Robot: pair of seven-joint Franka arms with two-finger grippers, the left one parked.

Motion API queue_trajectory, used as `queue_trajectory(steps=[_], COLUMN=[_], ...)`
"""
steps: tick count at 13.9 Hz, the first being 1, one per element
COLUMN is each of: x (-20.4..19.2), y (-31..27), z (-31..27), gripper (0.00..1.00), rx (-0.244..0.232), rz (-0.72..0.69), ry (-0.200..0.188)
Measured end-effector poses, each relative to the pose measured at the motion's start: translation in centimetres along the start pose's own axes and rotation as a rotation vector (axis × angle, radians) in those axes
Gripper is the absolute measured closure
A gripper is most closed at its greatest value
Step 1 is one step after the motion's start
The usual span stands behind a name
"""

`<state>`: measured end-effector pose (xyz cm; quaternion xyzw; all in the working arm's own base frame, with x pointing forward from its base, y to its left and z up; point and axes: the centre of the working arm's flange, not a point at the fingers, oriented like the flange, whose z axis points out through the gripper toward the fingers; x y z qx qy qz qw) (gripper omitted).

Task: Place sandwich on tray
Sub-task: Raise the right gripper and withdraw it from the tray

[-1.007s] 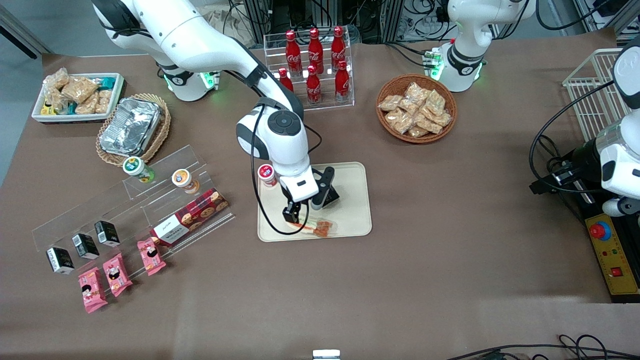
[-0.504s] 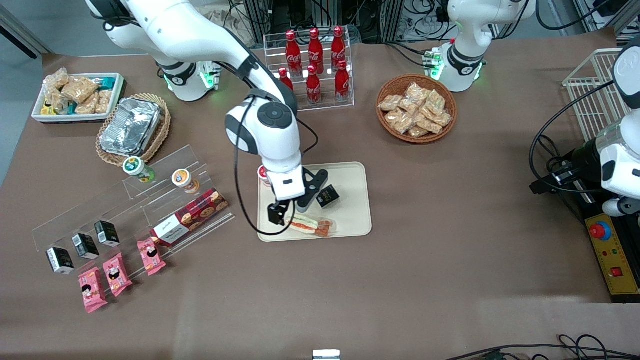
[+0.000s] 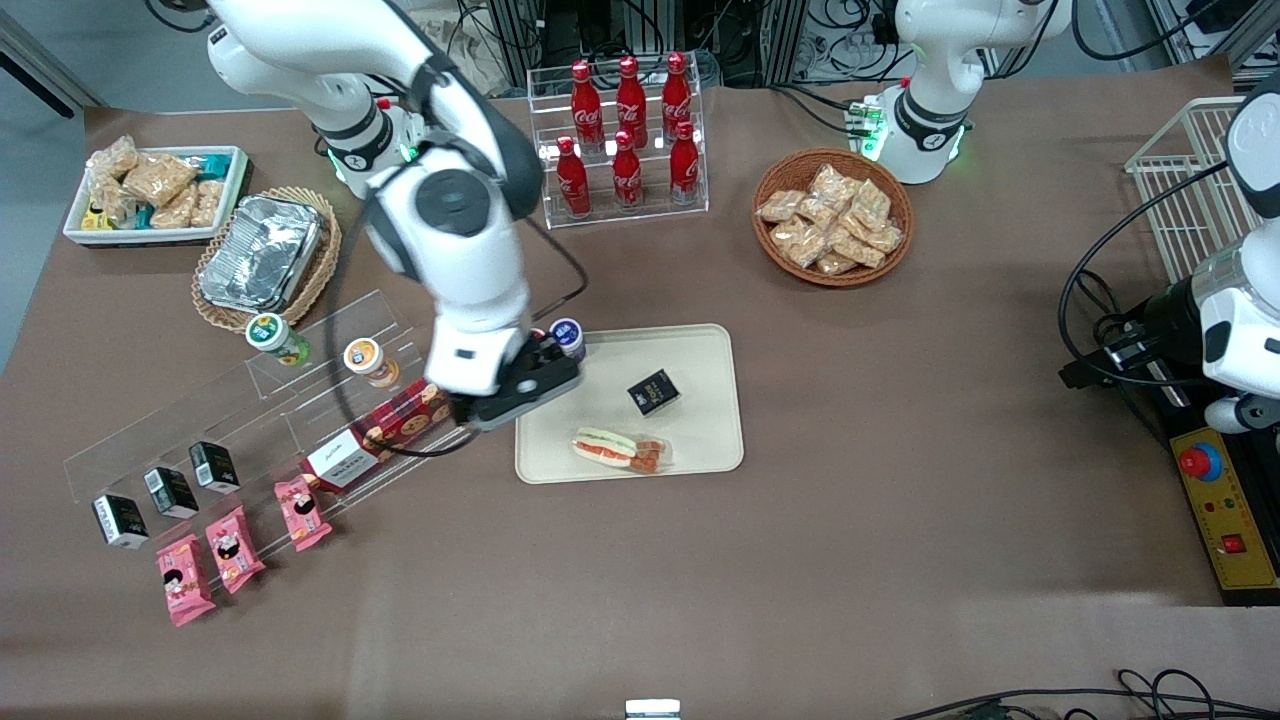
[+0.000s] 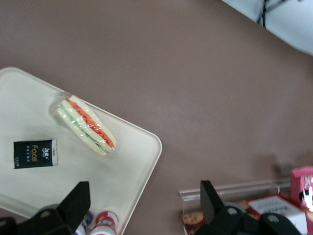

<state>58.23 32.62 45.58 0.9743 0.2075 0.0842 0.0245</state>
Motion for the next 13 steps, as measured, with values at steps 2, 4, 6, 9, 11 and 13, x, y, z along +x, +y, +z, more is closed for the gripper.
queue_trajectory(steps=[2, 4, 6, 9, 11, 13], x=[-0.5, -1.7, -3.0, -5.1, -6.4, -7.8], y=[6.1, 11.5, 16.1, 21.7, 24.6, 28.0], z=[-1.9, -4.0, -5.8, -7.5, -8.3, -8.7], gripper=[0.0, 0.0, 0.0, 0.0, 0.0, 0.0], rx=[0.035, 0.041, 0.034, 0.024, 0.026, 0.071], rz=[0.14, 0.264, 0.346, 0.44, 0.473, 0.477], ry=[-0.032, -0.068, -0.095, -0.12, -0.133, -0.13])
